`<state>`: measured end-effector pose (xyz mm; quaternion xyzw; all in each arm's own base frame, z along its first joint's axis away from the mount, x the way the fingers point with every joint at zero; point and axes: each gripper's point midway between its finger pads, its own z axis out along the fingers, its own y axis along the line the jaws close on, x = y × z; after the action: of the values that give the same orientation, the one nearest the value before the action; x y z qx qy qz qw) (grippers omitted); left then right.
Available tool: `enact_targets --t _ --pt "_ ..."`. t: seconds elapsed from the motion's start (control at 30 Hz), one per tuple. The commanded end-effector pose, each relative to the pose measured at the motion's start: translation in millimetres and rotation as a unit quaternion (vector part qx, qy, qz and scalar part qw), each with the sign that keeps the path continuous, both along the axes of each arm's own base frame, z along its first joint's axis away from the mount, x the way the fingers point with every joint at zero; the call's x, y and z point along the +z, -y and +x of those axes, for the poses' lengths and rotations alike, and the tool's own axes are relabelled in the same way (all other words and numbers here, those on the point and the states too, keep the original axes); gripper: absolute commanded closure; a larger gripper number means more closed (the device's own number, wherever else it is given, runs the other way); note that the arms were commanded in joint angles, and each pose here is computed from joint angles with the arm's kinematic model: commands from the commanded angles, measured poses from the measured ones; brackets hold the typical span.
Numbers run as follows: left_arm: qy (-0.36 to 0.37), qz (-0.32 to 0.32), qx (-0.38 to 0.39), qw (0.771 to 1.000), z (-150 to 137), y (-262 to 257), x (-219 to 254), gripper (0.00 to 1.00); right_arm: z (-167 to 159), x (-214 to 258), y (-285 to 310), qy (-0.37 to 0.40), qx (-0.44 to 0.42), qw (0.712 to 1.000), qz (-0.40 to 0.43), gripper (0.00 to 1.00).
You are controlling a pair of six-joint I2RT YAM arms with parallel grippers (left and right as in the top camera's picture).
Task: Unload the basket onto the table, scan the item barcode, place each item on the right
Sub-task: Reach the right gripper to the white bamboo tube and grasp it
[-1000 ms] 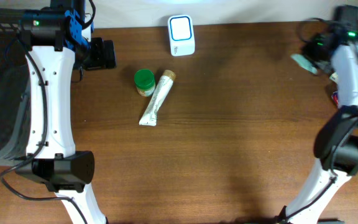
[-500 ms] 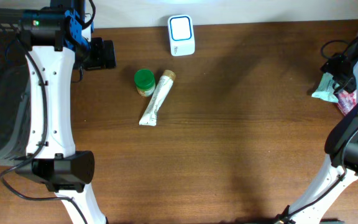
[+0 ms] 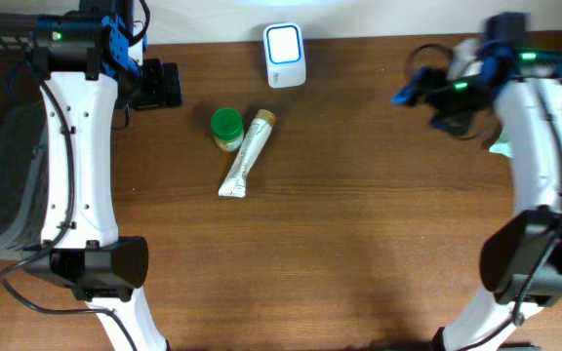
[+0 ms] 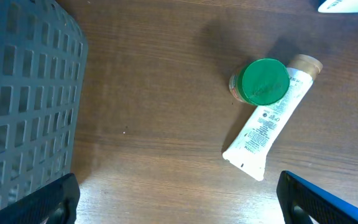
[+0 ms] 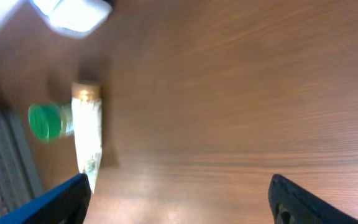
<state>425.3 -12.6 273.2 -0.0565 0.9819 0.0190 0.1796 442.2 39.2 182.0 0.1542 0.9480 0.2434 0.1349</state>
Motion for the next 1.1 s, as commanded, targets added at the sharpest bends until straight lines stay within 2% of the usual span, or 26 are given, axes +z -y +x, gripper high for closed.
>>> enact_targets --t 0.0,0.1,0.23,0.47,0.67,0.73,0.77,0.83,0.87,0.9,0.97,1.0,1.07 --pt "-0.002 0.001 0.004 1.000 0 0 -1 0.01 -11 -23 -71 -0.002 0.090 0.996 0.006 0.13" --pt "-0.002 0.001 0.004 1.000 0 0 -1 0.01 -22 -36 -149 0.030 0.173 0.984 0.009 0.00" --pt "-0.002 0.001 0.004 1.000 0 0 -1 0.01 -32 -53 -201 0.025 0.140 0.990 -0.001 0.01" --pt "-0.002 0.001 0.005 1.000 0 0 -1 0.01 -48 -86 -273 0.095 0.188 0.977 0.021 0.01" --pt "-0.002 0.001 0.005 1.000 0 0 -1 0.01 -47 -136 -297 0.101 0.171 0.980 -0.009 0.01" --pt "-0.002 0.001 0.005 1.000 0 0 -1 0.01 -46 -144 -301 0.098 0.170 0.981 -0.006 0.10" --pt "-0.002 0.001 0.004 1.000 0 0 -1 0.01 -47 -151 -301 0.091 0.166 0.982 -0.006 0.22" --pt "-0.002 0.001 0.004 1.000 0 0 -1 0.01 -48 -160 -301 0.086 0.167 0.982 -0.011 0.25" --pt "-0.002 0.001 0.005 1.000 0 0 -1 0.01 -48 -167 -301 0.081 0.167 0.983 -0.013 0.33" --pt "-0.002 0.001 0.004 1.000 0 0 -1 0.01 -49 -171 -300 0.076 0.167 0.983 -0.016 0.48" --pt "-0.002 0.001 0.004 1.000 0 0 -1 0.01 -50 -172 -296 0.069 0.165 0.984 -0.019 0.60" --pt "-0.002 0.001 0.005 1.000 0 0 -1 0.01 -49 -169 -287 0.061 0.159 0.985 -0.023 0.76" --pt "-0.002 0.001 0.004 1.000 0 0 -1 0.01 -49 -160 -265 0.040 0.141 0.989 -0.033 0.95"
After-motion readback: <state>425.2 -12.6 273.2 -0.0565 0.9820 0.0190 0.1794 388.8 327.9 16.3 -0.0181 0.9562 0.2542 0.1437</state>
